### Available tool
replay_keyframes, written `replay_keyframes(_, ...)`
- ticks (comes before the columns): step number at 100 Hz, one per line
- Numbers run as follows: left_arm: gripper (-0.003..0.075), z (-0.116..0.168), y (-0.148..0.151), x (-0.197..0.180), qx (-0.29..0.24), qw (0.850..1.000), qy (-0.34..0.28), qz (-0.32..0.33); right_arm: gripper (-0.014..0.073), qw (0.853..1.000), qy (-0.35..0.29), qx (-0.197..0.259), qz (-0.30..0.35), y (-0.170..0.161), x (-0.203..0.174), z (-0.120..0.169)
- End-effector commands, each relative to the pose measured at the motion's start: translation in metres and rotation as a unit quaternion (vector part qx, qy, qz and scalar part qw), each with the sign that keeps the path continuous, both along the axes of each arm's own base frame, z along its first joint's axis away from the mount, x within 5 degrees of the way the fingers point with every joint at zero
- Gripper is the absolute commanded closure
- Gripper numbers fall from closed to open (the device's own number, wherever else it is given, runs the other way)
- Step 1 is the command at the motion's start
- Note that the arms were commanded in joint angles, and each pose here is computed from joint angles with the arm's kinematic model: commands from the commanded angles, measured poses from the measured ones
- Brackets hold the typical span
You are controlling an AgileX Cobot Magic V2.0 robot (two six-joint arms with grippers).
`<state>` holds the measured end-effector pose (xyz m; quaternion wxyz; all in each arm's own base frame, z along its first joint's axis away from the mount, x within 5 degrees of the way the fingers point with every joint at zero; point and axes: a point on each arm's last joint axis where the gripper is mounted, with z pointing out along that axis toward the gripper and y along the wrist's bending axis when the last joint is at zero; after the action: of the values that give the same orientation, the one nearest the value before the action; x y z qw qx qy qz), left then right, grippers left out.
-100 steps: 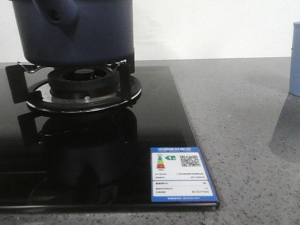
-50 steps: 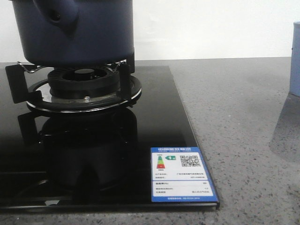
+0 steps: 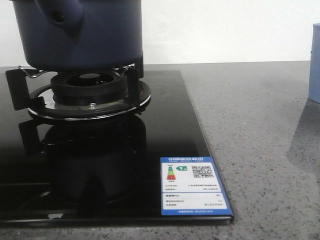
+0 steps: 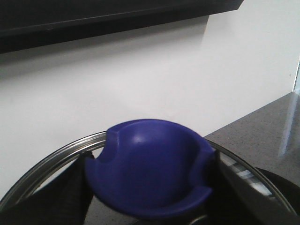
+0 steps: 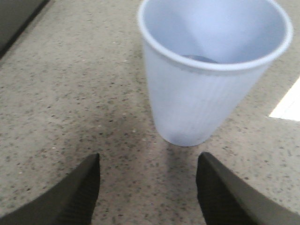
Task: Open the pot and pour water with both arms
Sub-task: 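Close the right gripper around the light blue ribbed cup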
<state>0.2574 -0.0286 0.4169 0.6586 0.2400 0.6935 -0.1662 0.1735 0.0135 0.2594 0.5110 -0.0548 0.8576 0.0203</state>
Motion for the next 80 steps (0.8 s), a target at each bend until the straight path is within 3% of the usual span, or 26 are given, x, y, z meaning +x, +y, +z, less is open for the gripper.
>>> replay_keyframes(1,0.0382,0.0255,-0.0009,-0.0110,-0.035,0.999,-0.039,0.001,0.0186,0.998,-0.053,-0.008,-0.020,-0.0063,0.0056,0.0151)
replay_keyframes(80,0.0382,0.0255,-0.0009,-0.0110,-0.035,0.999,-0.039,0.001,0.0162,0.996,-0.084,-0.010,-0.029,-0.0078,0.0111,0.0195)
